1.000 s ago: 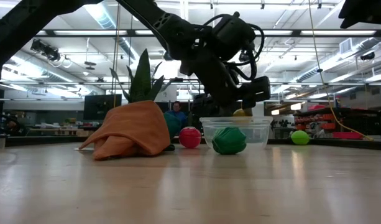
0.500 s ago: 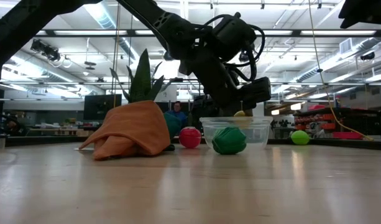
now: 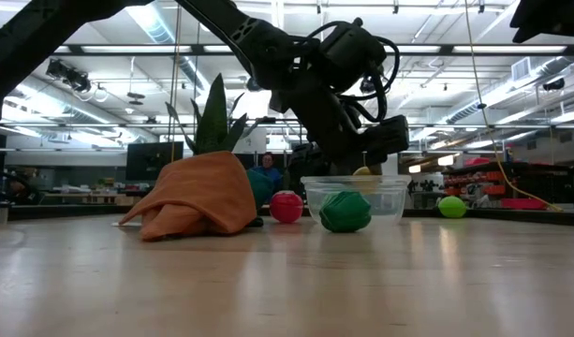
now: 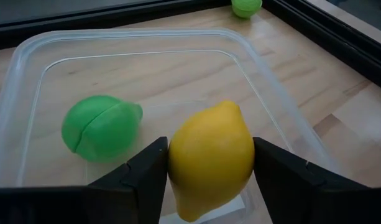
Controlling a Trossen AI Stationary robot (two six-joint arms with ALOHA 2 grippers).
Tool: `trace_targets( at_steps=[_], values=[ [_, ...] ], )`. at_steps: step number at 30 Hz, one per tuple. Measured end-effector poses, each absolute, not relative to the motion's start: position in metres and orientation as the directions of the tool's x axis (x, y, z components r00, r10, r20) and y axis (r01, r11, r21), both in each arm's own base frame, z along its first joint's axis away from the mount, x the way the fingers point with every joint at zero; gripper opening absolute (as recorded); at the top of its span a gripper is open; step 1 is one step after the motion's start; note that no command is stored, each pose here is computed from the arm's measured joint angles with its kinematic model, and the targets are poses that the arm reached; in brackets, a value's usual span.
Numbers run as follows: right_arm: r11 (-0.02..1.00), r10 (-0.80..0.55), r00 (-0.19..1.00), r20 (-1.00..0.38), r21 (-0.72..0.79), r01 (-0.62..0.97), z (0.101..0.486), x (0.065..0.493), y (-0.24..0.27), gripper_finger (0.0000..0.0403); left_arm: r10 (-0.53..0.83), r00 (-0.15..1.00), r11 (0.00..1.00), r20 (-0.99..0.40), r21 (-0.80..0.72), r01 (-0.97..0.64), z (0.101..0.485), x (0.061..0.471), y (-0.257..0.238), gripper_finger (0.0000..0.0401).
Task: Pick and placing Produce into tupperware
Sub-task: Put the yellow lemon into the transparent bin
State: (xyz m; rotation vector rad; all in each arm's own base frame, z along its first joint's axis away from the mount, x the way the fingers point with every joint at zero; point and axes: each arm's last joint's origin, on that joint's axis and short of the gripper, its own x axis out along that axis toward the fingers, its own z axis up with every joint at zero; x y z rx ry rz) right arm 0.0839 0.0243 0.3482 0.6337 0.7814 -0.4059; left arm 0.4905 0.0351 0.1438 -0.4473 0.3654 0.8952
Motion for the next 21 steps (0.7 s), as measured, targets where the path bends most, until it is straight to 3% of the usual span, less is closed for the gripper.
trace_targets(
  at_steps=[21],
  values=[
    [0.743,-0.107,0.649,-0.753,0.373,0.555,0.3483,0.0840,0.0242,0.0086,0.646,0.584,0.553,-0.491,-0.227,-0.802,0.1435,0.4907,0.0360,0.0243]
  ],
)
